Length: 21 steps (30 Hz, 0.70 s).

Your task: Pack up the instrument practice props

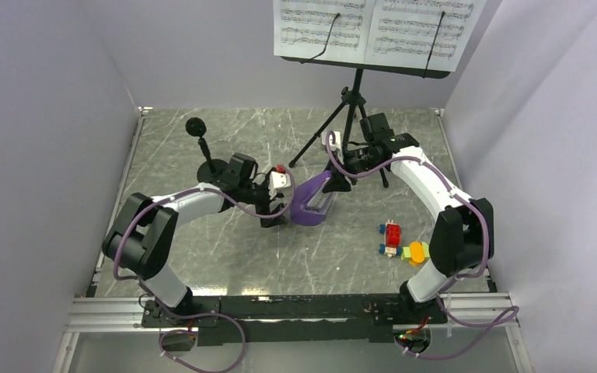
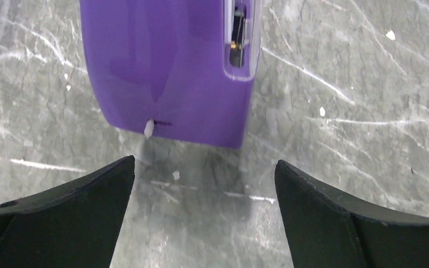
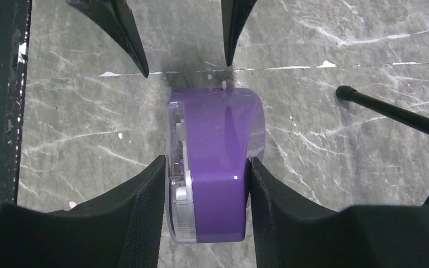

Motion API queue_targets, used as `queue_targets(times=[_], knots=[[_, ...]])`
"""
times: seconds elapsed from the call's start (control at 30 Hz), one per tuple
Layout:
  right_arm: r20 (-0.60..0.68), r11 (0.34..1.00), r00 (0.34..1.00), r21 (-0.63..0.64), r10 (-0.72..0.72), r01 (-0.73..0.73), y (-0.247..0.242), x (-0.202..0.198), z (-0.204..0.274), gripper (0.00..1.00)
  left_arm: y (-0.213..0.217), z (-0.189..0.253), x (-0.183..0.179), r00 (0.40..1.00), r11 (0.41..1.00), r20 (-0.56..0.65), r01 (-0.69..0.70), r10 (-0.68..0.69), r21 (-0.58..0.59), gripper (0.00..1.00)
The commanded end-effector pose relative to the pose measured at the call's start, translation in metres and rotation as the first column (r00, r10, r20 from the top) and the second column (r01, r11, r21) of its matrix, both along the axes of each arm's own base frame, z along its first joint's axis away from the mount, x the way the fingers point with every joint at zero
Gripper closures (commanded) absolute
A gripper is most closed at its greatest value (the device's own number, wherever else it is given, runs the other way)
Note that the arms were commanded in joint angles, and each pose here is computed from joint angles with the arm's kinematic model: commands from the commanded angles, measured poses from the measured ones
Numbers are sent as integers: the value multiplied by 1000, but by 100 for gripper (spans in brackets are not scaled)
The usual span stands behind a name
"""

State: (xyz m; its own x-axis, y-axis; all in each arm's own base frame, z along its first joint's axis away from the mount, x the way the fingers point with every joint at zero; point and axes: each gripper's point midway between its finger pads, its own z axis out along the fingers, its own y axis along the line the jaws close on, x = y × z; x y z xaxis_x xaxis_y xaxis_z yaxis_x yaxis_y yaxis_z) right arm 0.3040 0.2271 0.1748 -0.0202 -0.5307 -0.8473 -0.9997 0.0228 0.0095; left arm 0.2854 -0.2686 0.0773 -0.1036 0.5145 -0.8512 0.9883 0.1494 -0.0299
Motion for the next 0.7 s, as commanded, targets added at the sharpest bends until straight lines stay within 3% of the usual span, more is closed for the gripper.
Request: queue_targets(times=[0.0, 0.33, 0.67], knots=[[-102, 998, 994, -46, -42, 37, -9, -15, -16, 100, -30, 19, 19, 998, 998, 70, -2, 6, -68, 1], [-111, 998, 992, -40, -55, 51, -7, -13, -16, 100, -41, 0, 24, 999, 999, 21, -28, 28, -21, 1], [-116, 997, 991, -42, -62, 57, -7, -11, -16, 100, -41, -1, 23, 999, 999, -3, -42, 42, -21, 16]])
